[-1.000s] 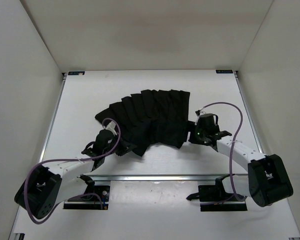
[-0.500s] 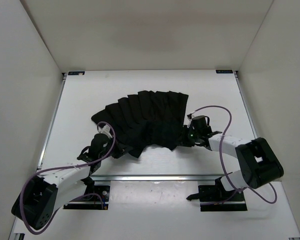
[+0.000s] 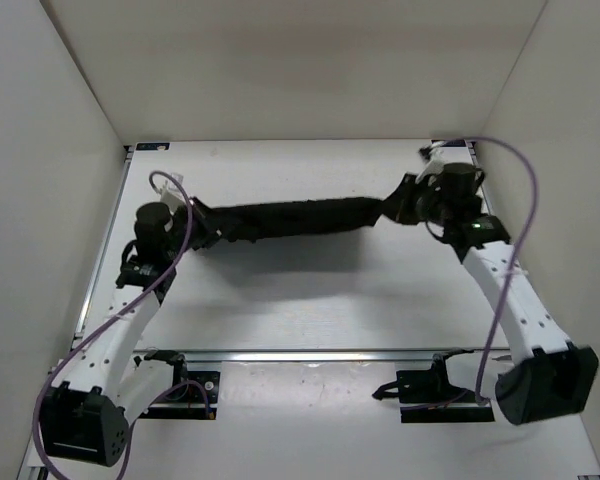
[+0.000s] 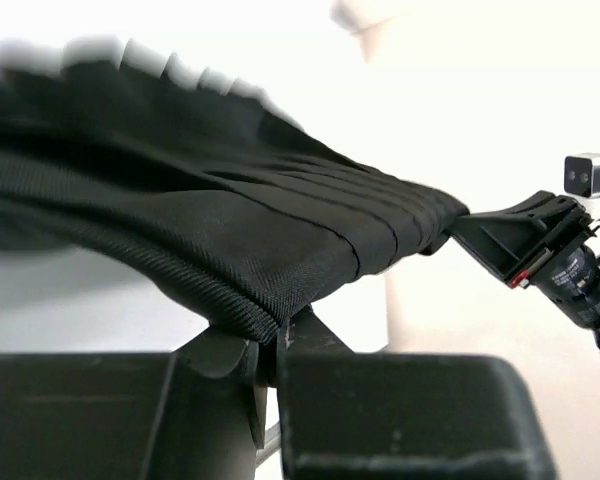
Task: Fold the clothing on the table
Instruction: Flatten the skirt out
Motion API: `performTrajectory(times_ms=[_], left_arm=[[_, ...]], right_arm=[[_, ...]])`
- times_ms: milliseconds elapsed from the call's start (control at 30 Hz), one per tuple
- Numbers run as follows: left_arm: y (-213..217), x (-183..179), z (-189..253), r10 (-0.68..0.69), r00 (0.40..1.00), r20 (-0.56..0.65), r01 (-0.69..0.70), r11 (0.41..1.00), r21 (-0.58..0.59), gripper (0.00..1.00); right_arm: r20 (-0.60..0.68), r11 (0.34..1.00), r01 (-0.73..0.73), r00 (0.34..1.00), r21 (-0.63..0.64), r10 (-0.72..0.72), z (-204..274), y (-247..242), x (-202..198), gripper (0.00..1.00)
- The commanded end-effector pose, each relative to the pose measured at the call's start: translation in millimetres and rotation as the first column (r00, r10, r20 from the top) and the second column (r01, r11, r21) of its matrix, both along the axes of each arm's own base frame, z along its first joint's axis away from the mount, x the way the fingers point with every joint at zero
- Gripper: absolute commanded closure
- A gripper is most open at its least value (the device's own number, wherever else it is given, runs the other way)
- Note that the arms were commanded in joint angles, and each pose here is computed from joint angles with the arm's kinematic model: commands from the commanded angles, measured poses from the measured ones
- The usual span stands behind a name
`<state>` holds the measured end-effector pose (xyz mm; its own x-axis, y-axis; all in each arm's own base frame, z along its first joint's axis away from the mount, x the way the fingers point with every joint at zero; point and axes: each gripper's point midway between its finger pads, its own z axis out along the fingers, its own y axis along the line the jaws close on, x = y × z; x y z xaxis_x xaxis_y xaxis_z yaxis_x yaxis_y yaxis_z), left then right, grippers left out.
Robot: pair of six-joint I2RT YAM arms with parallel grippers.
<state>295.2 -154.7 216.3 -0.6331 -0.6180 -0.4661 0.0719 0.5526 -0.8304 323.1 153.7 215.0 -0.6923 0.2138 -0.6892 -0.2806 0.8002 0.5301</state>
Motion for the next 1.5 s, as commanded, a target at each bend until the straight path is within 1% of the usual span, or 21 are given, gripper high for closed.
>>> performTrajectory(times_ms=[0, 67, 133, 233, 267, 300, 400, 500, 567, 667, 733, 933, 967, 1000, 1033, 1067, 1100, 1133, 1233, 1367, 1467], left_arm=[[-6, -11, 86, -0.078, 0.979, 0.190, 0.082, 0.997, -0.015, 1.00], [-7, -17, 116, -0.081, 0.965, 0.250, 0.097, 0.994, -0.053, 1.00], [-7, -12, 123, -0.070, 0.964, 0.256, 0.095, 0.992, -0.085, 1.00], [-14, 7, 111, -0.094, 0.970, 0.222, 0.125, 0.984, -0.127, 1.00], [-20, 10, 119, -0.127, 0.958, 0.258, 0.166, 0.976, -0.138, 1.00], [-25, 21, 108, -0.155, 0.964, 0.215, 0.190, 0.969, -0.155, 1.00], [-37, 60, 123, -0.216, 0.952, 0.216, 0.247, 0.961, -0.126, 1.00], [-39, 83, 166, -0.257, 0.924, 0.283, 0.292, 0.952, -0.089, 1.00], [-34, 86, 193, -0.253, 0.914, 0.318, 0.291, 0.954, -0.076, 1.00], [-25, 79, 201, -0.257, 0.901, 0.349, 0.310, 0.945, -0.105, 1.00], [-25, 71, 184, -0.259, 0.907, 0.332, 0.312, 0.943, -0.118, 1.00], [-29, 37, 28, -0.247, 0.967, 0.061, 0.254, 0.956, -0.144, 0.98], [-27, 27, -6, -0.250, 0.968, -0.004, 0.247, 0.959, -0.137, 0.89], [-24, 15, -39, -0.243, 0.966, -0.089, 0.230, 0.964, -0.136, 0.67], [-21, 10, -54, -0.244, 0.964, -0.107, 0.232, 0.966, -0.116, 0.56], [-17, -2, -79, -0.239, 0.957, -0.166, 0.222, 0.968, -0.115, 0.46], [-13, -12, -95, -0.228, 0.952, -0.202, 0.208, 0.971, -0.113, 0.39], [-12, -17, -101, -0.233, 0.950, -0.208, 0.214, 0.971, -0.108, 0.36], [-10, -36, -126, -0.209, 0.942, -0.264, 0.208, 0.978, -0.033, 0.30], [-16, -56, -142, -0.184, 0.939, -0.289, 0.209, 0.976, 0.056, 0.27], [-8, -57, -155, -0.076, 0.955, -0.286, 0.118, 0.984, 0.135, 0.24]], right_arm=[[0.224, 0.998, -0.055, 0.973, -0.008, 0.055, 96, -17, -23, 1.00], [0.301, 1.000, -0.020, 0.954, 0.012, 0.015, 132, -35, -29, 1.00], [0.332, 0.999, -0.031, 0.943, 0.030, 0.020, 145, -40, -33, 1.00], [0.320, 0.998, -0.051, 0.946, 0.020, 0.042, 144, -37, -18, 1.00], [0.311, 0.997, -0.072, 0.948, 0.008, 0.066, 141, -31, -6, 1.00], [0.276, 0.997, -0.073, 0.959, 0.003, 0.069, 131, -27, 7, 1.00], [0.288, 0.995, -0.097, 0.952, -0.030, 0.102, 147, -10, 35, 1.00], [0.374, 0.994, -0.091, 0.922, -0.056, 0.105, 187, 1, 47, 1.00], [0.429, 0.993, -0.102, 0.895, -0.061, 0.118, 209, 6, 46, 1.00], [0.426, 0.993, -0.099, 0.897, -0.071, 0.120, 208, 6, 44, 1.00], [0.404, 0.993, -0.096, 0.907, -0.075, 0.118, 195, 1, 42, 1.00], [0.179, 0.996, -0.086, 0.980, -0.029, 0.090, 85, -5, 33, 1.00], [0.100, 0.996, -0.084, 0.991, -0.039, 0.087, 54, -7, 27, 1.00], [0.021, 0.996, -0.070, 0.997, -0.052, 0.071, 24, -10, 20, 1.00], [-0.019, 0.998, -0.052, 0.999, -0.046, 0.051, 11, -14, 17, 1.00], [-0.086, 0.998, -0.047, 0.995, -0.048, 0.043, -15, -17, 8, 0.94], [-0.142, 0.998, -0.047, 0.989, -0.048, 0.040, -39, -19, -4, 0.78], [-0.147, 0.998, -0.050, 0.988, -0.048, 0.043, -44, -20, -8, 0.57], [-0.196, 0.994, 0.006, 0.980, -0.107, -0.027, -78, -31, -28, 0.42], [-0.236, 0.992, 0.057, 0.968, -0.115, -0.083, -107, -40, -44, 0.39], [-0.253, 0.990, 0.098, 0.960, -0.103, -0.121, -123, -43, -49, 0.38]])
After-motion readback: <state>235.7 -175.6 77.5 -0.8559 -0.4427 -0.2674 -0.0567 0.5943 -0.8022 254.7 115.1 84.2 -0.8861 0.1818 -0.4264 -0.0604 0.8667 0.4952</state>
